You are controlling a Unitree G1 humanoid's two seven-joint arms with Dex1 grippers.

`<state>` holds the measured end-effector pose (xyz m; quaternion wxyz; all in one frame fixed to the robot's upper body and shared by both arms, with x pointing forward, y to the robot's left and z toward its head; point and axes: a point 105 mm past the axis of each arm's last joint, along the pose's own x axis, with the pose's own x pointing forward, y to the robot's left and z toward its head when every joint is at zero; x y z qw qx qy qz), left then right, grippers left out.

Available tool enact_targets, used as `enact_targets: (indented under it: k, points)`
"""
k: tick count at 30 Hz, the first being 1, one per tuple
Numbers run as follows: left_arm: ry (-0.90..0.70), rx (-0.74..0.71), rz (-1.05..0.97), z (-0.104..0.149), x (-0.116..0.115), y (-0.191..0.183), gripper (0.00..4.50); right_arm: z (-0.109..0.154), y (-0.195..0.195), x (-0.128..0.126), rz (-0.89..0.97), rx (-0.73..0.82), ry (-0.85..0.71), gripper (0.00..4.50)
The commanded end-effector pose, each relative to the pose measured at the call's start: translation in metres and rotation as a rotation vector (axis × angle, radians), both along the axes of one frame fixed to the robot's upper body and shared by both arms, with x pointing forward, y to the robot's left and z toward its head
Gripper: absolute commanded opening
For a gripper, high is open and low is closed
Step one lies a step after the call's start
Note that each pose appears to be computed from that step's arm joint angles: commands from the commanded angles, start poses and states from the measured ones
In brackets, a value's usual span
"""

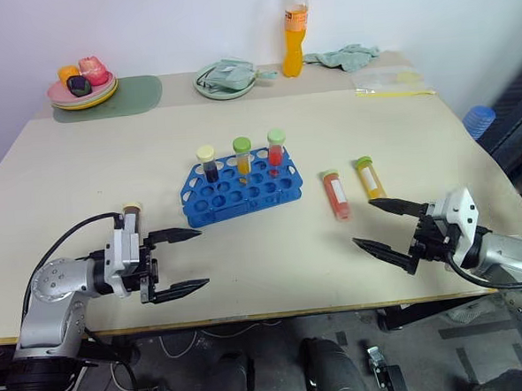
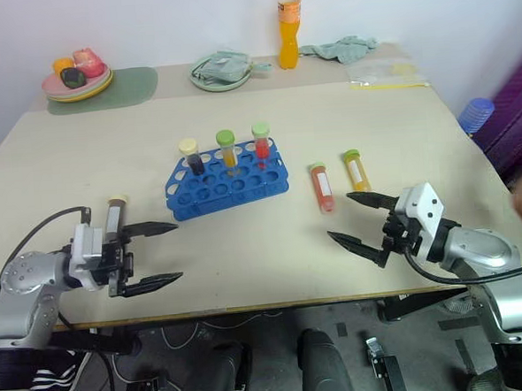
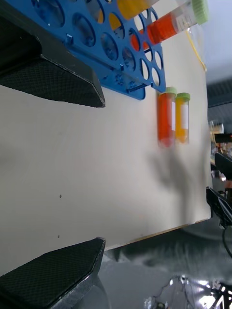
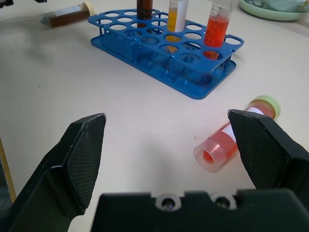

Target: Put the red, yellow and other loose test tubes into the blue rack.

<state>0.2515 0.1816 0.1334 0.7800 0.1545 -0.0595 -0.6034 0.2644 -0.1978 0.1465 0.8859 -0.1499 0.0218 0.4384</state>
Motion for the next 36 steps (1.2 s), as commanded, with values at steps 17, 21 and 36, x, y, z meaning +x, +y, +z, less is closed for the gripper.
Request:
enact_targets:
  k: [17,21,36]
  points:
    - [-0.121,-0.061,0.073,0.016,0.010,0.002,4.42,0.075,0.000,0.078,-0.471,0.137,-0.089,4.50]
    - [-0.133,-0.053,0.096,0.015,0.010,0.006,4.42,0.068,0.013,0.094,-0.559,0.055,0.050,4.50]
    - [-0.121,-0.062,0.099,0.008,0.007,0.000,4.42,0.029,0.036,0.097,-0.579,-0.136,0.656,4.50]
